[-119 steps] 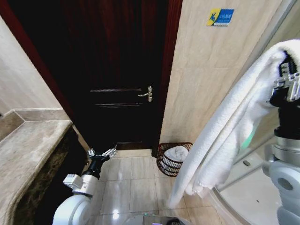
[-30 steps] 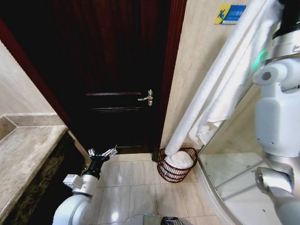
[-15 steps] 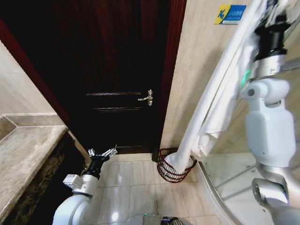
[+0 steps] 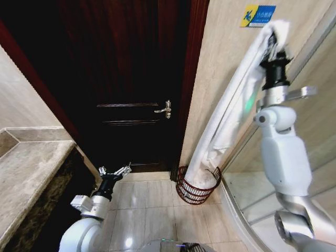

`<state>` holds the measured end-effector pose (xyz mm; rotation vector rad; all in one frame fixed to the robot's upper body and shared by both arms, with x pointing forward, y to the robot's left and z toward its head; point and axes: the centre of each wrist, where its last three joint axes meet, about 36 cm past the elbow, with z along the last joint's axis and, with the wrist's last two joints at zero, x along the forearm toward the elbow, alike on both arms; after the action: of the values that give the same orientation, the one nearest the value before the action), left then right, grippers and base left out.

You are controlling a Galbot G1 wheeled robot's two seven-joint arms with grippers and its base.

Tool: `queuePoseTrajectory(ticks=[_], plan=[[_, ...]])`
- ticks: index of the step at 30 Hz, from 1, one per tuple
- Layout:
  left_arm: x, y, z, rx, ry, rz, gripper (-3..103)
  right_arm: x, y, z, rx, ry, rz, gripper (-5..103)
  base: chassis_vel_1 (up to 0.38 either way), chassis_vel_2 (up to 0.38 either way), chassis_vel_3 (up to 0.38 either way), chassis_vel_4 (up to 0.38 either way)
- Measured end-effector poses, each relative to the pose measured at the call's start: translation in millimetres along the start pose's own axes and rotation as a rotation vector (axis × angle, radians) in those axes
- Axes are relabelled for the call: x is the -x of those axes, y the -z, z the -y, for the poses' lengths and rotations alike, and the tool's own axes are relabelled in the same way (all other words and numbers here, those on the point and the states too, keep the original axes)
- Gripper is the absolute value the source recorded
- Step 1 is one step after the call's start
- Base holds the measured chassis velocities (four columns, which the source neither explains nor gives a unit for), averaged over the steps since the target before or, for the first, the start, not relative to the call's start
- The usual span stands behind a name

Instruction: Discard the used towel into the hamper.

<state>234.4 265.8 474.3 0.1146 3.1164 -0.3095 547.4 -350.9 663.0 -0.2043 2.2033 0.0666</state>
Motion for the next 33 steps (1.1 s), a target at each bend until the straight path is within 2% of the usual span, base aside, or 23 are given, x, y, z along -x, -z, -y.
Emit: queuePoseTrajectory(ticks=[16,25,33], plan=[[0.0,0.0,0.0,0.0,0.0,0.0,100,-44.5,-7.3,-26.0,0.033,0.006,-0.046,7,0.0,0.0,0.0,0.0],[0.0,0.0,0.0,0.0,0.0,0.0,100,-62.5,-35.1,-7.7,0.009,-0.038,-0.092,7,0.0,0.0,0.0,0.0],[0.0,0.0,0.0,0.0,0.0,0.0,100,-89.7,-80.5,4.6,0.007,-0.077,-0.162,7,0.0,0.0,0.0,0.0]])
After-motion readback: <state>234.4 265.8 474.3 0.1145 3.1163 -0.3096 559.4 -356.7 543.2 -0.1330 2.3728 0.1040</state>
